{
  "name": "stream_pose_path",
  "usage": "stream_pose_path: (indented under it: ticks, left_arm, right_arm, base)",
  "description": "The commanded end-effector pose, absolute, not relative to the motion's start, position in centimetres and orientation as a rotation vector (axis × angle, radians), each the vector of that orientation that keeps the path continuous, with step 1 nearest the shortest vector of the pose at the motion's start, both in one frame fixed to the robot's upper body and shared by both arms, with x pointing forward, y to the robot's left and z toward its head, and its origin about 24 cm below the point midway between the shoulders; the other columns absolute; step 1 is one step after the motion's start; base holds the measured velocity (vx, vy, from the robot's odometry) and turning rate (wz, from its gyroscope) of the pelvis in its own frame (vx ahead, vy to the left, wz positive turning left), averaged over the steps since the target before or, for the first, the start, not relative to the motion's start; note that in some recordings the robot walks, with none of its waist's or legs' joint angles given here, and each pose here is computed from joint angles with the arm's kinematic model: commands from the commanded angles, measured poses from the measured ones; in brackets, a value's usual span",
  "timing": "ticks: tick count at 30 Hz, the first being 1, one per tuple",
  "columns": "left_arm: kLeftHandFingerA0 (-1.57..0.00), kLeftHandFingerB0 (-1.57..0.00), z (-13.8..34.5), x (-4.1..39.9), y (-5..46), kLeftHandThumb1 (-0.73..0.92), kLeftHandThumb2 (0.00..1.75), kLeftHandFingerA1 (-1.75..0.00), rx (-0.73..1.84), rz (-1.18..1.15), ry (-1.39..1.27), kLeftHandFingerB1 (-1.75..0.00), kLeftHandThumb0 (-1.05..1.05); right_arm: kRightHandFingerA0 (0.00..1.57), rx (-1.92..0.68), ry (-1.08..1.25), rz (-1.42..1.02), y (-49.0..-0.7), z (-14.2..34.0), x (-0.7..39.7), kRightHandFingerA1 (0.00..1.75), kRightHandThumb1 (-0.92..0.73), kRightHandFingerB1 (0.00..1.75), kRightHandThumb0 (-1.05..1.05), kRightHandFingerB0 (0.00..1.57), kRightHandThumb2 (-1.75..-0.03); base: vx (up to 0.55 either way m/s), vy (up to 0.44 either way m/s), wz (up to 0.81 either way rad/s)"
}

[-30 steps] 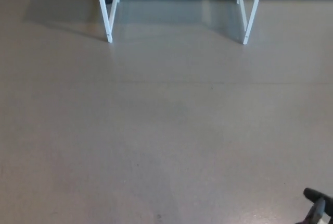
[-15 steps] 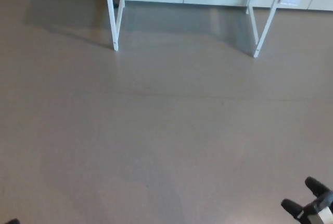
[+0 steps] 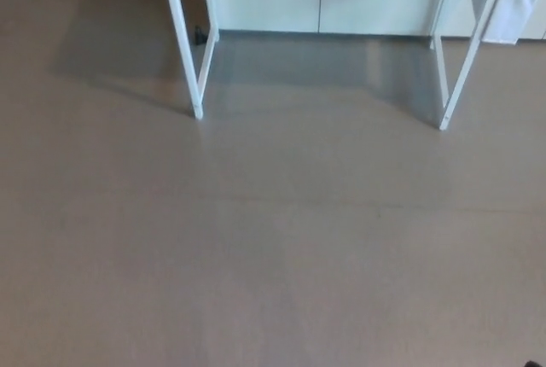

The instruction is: The robot walk up to a desk on which a bottle is kept on the left hand side and a container is kept on the right hand side. The robot uses its left hand to pick up the bottle and places it in the container.

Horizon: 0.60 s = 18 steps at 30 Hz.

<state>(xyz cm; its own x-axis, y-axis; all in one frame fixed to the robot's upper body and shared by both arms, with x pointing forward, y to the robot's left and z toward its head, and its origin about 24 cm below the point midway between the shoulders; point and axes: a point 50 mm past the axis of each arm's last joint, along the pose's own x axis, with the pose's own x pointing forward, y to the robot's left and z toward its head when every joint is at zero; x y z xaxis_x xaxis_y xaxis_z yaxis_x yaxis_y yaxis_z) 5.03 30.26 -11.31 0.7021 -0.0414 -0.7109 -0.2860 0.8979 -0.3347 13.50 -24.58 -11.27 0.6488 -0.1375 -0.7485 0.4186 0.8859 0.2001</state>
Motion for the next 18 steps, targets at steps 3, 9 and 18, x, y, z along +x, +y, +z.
stream_pose_path:
  ticks: [3,9,18]
  left_arm:
    - [-0.15,-0.19,-10.6,5.5,31.2,0.46,0.54,-0.31,-0.414,0.122,0.739,-0.29,-0.24]
    - [-0.15,-0.19,-10.6,5.8,31.3,0.47,0.54,-0.31,-0.408,0.131,0.731,-0.29,-0.21]
    - [-0.17,-0.22,-10.3,6.2,31.3,0.5,0.55,-0.31,-0.394,0.101,0.713,-0.3,-0.13]
  right_arm:
    - [0.0,0.372,0.761,-0.283,-24.5,-11.1,13.4,0.0,-0.56,0.0,0.77,0.0,-1.75]
    - [0.0,0.306,0.738,-0.284,-24.1,-10.7,13.9,0.0,-0.88,0.0,0.93,0.0,-1.75]
    - [0.0,0.285,0.707,-0.283,-23.8,-10.2,14.7,0.0,-0.92,0.0,1.0,0.0,-1.75]
  base:
    - [0.31,0.102,-0.17]
    - [0.46,0.121,-0.17]
    - [0.38,-0.016,0.16]
